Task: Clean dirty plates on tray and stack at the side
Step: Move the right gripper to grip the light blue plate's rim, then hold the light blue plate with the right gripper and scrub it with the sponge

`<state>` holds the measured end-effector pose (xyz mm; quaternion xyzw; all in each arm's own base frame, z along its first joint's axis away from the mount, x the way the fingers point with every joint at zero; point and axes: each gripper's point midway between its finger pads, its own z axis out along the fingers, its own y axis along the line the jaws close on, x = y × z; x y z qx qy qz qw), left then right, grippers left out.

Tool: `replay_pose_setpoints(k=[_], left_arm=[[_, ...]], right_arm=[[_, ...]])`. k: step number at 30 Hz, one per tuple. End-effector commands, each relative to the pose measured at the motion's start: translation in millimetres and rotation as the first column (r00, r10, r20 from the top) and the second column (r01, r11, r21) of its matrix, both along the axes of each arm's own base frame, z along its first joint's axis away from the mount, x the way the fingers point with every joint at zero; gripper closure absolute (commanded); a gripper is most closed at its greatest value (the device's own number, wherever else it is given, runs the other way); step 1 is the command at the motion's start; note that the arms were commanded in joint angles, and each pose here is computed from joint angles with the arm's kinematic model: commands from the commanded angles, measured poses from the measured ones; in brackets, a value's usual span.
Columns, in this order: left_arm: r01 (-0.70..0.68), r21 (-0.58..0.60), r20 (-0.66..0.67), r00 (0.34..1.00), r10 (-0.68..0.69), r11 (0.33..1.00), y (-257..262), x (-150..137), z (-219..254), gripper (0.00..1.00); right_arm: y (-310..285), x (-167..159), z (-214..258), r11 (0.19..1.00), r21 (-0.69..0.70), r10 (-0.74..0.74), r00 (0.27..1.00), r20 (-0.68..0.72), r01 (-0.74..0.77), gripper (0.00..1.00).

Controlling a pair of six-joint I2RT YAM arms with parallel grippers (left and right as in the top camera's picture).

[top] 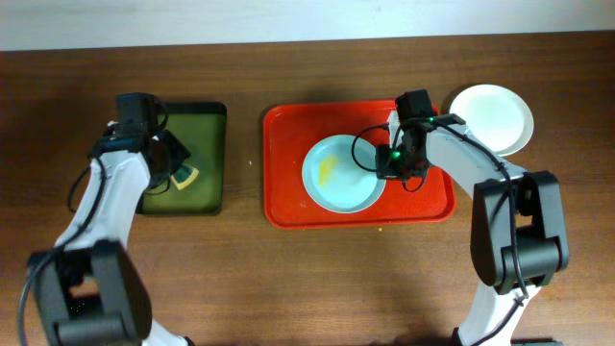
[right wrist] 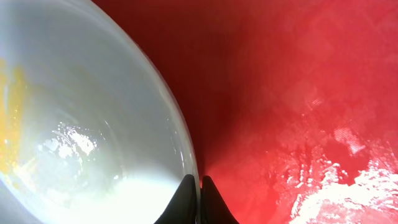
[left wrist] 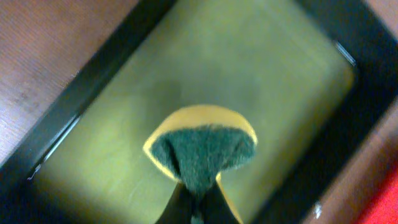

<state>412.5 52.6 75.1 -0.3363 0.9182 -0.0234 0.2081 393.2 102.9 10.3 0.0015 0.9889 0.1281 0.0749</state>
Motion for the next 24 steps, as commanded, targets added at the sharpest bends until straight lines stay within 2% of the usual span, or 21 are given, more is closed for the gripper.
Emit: replay_pose_setpoints(k=[1,3,6,9,11,13,15,17,23,24], left_arm=[[0.016,-0.014,-0.048,0.999,-0.017,1.000,-1,10,-45,1.00],[0.015,-0.017,-0.072,0.997,-0.017,1.000,0,16,-74,1.00],[0.054,-0.017,-0.077,0.996,-0.055,0.998,-2,17,-78,1.00],[0.095,-0.032,0.050,0.994,-0.093,0.995,-10,30,-17,1.00],[0.146,-0.069,0.210,0.969,-0.129,0.987,-24,34,48,1.00],[0.257,-0.109,0.360,0.911,-0.203,0.960,-50,28,110,1.00],[0.321,-0.119,0.397,0.883,-0.252,0.940,-75,12,136,1.00],[0.389,-0.136,0.355,0.878,-0.322,0.911,-108,-2,129,1.00],[0.591,-0.168,0.266,0.798,-0.541,0.789,-216,-8,71,1.00],[0.600,-0.186,0.253,0.795,-0.552,0.778,-232,-7,57,1.00]], right_arm=[[2,-4,-6,1.000,0.003,-0.007,1.000,-0.022,0.007,0.96],[2,-4,-6,1.000,0.003,-0.007,1.000,-0.022,0.007,0.96],[2,-4,-6,1.000,0.003,-0.007,1.000,-0.022,0.007,0.96],[5,0,-4,1.000,0.018,0.004,1.000,-0.002,-0.004,0.96],[19,3,0,0.994,0.089,0.058,0.998,0.024,-0.060,0.96],[34,6,6,0.983,0.154,0.096,0.994,0.056,-0.104,0.96],[42,5,7,0.974,0.146,0.162,0.983,0.083,-0.172,0.96],[50,0,6,0.959,0.120,0.246,0.964,0.104,-0.258,0.96],[42,3,1,0.969,0.043,0.239,0.966,0.102,-0.244,0.96],[42,3,1,0.969,0.043,0.238,0.966,0.101,-0.244,0.90]])
